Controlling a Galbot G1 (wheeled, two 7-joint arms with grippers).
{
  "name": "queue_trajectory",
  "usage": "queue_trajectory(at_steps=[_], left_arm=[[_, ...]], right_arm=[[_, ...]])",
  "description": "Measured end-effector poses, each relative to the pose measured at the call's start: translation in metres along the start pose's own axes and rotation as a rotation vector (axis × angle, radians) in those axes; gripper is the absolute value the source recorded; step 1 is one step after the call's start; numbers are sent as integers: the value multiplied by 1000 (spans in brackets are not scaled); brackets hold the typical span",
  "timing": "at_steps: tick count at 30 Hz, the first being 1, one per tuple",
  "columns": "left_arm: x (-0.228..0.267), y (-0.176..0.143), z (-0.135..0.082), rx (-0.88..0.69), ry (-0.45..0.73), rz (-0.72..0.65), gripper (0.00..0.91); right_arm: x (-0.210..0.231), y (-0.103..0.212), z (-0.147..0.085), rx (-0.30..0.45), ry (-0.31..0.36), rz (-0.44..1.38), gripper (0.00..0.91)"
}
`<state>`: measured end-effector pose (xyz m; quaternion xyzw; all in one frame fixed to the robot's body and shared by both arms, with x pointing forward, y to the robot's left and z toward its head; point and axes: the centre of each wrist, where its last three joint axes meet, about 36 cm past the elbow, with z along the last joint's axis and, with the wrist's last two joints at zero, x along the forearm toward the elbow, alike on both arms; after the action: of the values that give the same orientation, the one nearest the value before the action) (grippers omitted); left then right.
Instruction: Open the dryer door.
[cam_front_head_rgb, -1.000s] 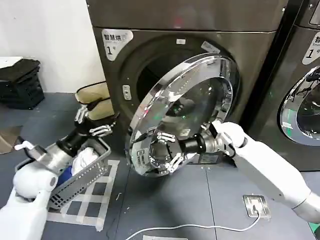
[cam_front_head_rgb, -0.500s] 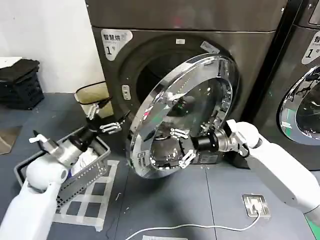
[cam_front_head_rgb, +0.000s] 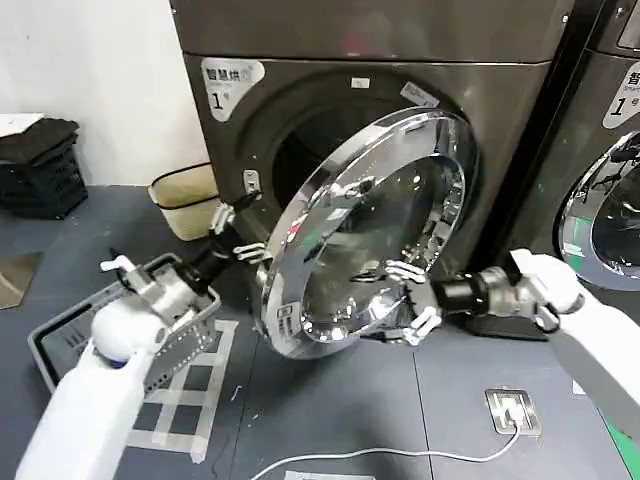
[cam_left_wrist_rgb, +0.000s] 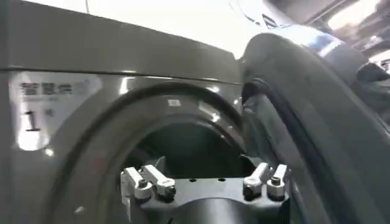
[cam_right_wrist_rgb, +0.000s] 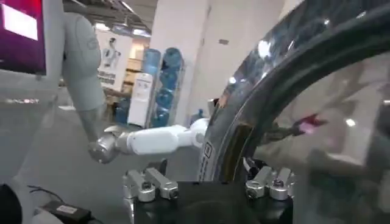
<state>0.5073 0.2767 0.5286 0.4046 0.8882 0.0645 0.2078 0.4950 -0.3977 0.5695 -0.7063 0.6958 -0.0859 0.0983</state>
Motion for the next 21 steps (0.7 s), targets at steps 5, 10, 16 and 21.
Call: queue_trajectory(at_steps=[5, 10, 16, 21], left_arm=[[-10, -11, 4, 13, -9, 41, 907], [-23, -23, 7, 27, -23, 88, 907], [-43, -40, 13, 57, -43, 152, 907], [-59, -52, 19, 77, -54, 200, 907]], right_arm=[[27, 34, -16, 17, 19, 43, 907], [53, 66, -35, 61, 31, 132, 907], [88, 117, -43, 115, 54, 292, 907], [116, 165, -49, 181, 84, 470, 907]])
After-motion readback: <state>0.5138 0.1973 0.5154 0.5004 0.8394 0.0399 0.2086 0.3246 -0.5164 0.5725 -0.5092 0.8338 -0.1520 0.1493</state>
